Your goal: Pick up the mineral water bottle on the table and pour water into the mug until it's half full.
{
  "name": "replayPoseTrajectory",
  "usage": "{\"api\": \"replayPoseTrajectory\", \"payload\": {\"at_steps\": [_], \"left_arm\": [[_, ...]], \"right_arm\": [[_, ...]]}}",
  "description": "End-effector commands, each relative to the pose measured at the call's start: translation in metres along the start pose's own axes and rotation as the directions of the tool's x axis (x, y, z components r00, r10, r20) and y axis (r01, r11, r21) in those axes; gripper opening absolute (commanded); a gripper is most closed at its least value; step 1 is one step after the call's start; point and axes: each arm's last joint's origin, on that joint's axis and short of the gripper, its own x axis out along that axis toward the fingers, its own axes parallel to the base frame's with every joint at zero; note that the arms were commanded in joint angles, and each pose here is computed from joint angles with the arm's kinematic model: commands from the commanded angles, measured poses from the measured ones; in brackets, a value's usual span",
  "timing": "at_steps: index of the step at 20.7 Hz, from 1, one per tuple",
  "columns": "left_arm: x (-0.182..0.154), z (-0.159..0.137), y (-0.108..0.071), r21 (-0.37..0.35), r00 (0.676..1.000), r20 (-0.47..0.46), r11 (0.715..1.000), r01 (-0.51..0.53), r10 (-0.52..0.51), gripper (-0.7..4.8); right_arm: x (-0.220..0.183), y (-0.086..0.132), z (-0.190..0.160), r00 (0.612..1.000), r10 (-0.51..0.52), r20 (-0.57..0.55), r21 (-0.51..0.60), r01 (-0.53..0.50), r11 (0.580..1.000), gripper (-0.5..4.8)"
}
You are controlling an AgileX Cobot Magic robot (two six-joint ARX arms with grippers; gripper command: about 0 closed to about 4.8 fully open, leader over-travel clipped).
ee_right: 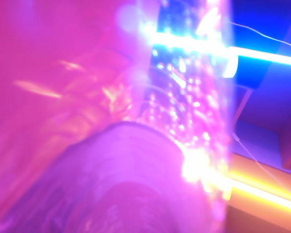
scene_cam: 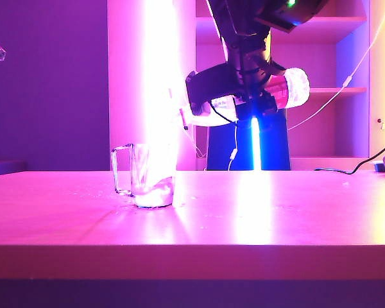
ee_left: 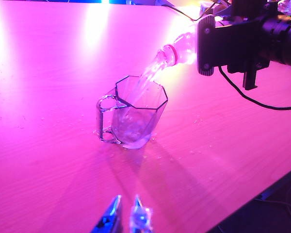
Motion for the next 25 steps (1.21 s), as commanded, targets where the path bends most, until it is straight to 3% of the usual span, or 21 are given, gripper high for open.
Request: {"api": "replayPoseTrajectory", "payload": {"at_steps": [1, 14, 21, 24, 25], "left_arm": [[-0.0004, 0.0016, -0.0004, 0.012, 1.0, 0.008, 1.0, 0.003, -0.003, 0.28], [-0.0005, 0.0016, -0.0004, 0.012, 1.0, 0.009, 1.0, 0.003, -0.003, 0.28], [-0.0004, 0.0016, -0.0004, 0.012, 1.0, 0.008, 1.0, 0.003, -0.003, 0.28], [-0.0004, 0.0016, -0.0004, 0.012, 1.0, 0.008, 1.0, 0.003, -0.003, 0.28], [-0.0005, 0.0016, -0.0004, 0.012, 1.0, 0.009, 1.0, 0.003, -0.003, 0.28]], "right_arm": [[-0.0052, -0.0084, 0.0012, 0.999, -0.035, 0.006, 0.019, 0.035, 0.999, 2.42], [-0.0051, -0.0085, 0.0013, 0.999, -0.035, 0.014, 0.026, 0.035, 0.999, 2.42], [-0.0055, -0.0088, 0.003, 0.997, -0.038, 0.061, 0.154, 0.028, 0.988, 2.42], [-0.0061, -0.0076, 0.0037, 0.997, -0.034, 0.066, 0.347, 0.01, 0.938, 2.42], [-0.006, -0.0066, 0.0036, 0.998, -0.026, 0.065, 0.504, -0.01, 0.863, 2.42]]}}
